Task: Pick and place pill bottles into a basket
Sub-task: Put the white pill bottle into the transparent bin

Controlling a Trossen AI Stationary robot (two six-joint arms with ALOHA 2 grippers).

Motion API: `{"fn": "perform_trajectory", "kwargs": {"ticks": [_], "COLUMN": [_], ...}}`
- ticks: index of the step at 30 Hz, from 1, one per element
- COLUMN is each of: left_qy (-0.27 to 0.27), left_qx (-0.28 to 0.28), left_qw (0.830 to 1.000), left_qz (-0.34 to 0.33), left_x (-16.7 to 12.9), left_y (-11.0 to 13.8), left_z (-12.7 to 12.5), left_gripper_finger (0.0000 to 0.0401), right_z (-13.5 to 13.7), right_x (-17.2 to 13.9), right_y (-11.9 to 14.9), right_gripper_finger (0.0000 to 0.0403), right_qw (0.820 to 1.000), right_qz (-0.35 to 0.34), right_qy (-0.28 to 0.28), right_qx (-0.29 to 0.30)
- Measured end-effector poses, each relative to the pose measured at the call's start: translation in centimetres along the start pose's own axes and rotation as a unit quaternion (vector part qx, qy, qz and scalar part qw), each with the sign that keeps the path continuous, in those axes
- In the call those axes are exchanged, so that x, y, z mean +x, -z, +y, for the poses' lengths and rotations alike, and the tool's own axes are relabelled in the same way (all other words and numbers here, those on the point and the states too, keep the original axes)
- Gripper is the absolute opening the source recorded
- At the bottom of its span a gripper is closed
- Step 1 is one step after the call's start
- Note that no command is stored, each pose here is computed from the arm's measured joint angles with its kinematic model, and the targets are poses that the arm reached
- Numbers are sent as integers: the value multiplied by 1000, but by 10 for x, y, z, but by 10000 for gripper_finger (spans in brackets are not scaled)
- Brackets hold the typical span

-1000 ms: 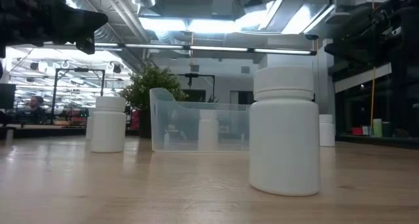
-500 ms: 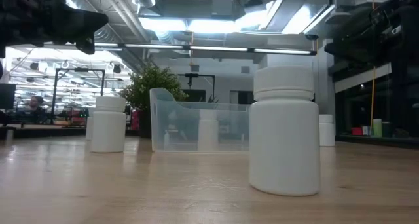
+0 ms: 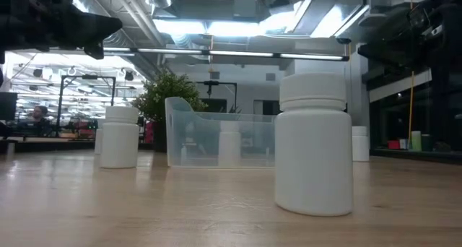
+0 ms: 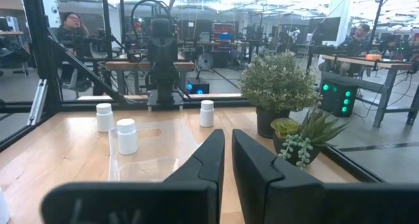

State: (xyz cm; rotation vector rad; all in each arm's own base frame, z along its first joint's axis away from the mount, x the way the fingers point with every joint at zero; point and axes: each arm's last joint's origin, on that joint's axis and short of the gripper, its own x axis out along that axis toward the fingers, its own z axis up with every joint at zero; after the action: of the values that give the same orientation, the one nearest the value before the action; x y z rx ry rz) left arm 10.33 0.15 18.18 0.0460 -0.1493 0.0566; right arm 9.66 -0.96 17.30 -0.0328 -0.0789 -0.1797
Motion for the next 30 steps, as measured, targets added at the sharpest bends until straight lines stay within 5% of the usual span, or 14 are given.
{"fn": "perform_trajectory", "kwargs": {"ticks": [13, 30], "left_qy": [-223, -194], "left_qx": [55, -7], "left_qw": [971, 976], "left_qz": [63, 94], "left_x": [-3, -4], "left_y": [9, 18], "left_z": [12, 10], "left_gripper_finger": [4, 2], "right_z": [0, 0], "right_x": [0, 0], "right_y": [3, 3], "right_gripper_finger": [35, 33], "right_qw": [1000, 1000], "right_qz": [15, 15], "right_qy": [-1, 1], "right_qx": [-15, -26]}}
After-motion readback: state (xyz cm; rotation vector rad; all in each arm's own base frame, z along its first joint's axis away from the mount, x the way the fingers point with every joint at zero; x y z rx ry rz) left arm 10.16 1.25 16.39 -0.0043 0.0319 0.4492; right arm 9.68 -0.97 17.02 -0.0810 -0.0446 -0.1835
